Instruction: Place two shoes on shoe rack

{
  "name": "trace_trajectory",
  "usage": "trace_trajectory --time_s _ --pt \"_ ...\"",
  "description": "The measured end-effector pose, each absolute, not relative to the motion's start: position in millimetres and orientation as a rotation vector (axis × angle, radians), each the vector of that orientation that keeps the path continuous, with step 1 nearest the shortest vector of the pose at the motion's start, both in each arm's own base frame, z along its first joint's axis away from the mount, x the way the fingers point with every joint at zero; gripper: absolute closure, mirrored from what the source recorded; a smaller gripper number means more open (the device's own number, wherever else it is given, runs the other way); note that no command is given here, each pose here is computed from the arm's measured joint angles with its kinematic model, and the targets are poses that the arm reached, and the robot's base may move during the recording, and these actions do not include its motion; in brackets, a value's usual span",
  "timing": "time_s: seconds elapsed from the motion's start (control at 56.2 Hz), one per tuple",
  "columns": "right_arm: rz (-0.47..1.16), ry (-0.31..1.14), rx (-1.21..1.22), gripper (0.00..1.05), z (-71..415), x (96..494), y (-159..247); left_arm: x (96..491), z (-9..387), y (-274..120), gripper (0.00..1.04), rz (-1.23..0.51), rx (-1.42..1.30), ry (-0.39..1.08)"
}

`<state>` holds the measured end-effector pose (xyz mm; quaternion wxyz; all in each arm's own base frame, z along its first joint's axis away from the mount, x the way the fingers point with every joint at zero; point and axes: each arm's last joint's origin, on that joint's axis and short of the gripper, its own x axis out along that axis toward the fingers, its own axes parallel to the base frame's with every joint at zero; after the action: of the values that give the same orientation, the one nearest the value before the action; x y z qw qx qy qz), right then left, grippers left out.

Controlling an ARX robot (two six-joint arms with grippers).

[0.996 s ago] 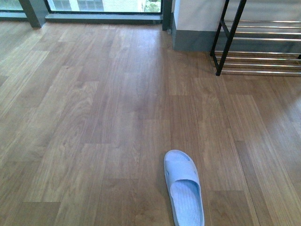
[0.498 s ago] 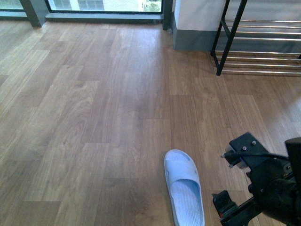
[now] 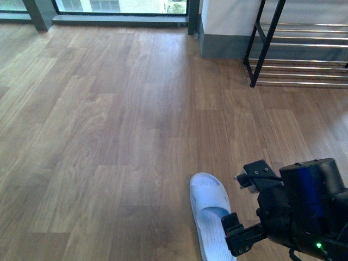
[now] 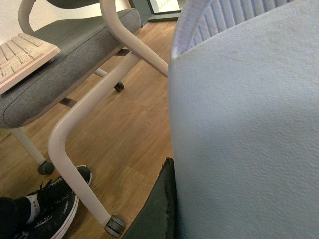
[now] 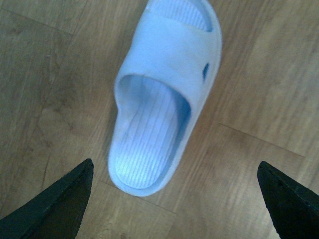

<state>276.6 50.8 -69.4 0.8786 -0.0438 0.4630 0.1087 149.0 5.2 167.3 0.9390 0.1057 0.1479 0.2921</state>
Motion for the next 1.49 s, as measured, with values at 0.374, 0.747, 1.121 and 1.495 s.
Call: trace_trajectory --time_s 0.374,0.747,1.121,1.495 --pt "0.273 0.923 -0.096 0.09 -117.7 292.5 77.7 149.0 167.3 5.2 1.03 0.596 0.216 0.302" --pt "0.257 0.858 -0.205 0.09 -152.5 310.4 78.6 149.0 167.3 5.2 1.03 0.596 0.216 0.302" --pt "0.134 0.803 -0.266 0.39 -169.5 333.6 61.9 149.0 167.3 5.2 1.03 0.596 0.216 0.302" --pt "0.070 0.804 -0.232 0.98 -168.9 331.9 47.7 149.0 167.3 5.2 1.03 0.596 0.216 0.302"
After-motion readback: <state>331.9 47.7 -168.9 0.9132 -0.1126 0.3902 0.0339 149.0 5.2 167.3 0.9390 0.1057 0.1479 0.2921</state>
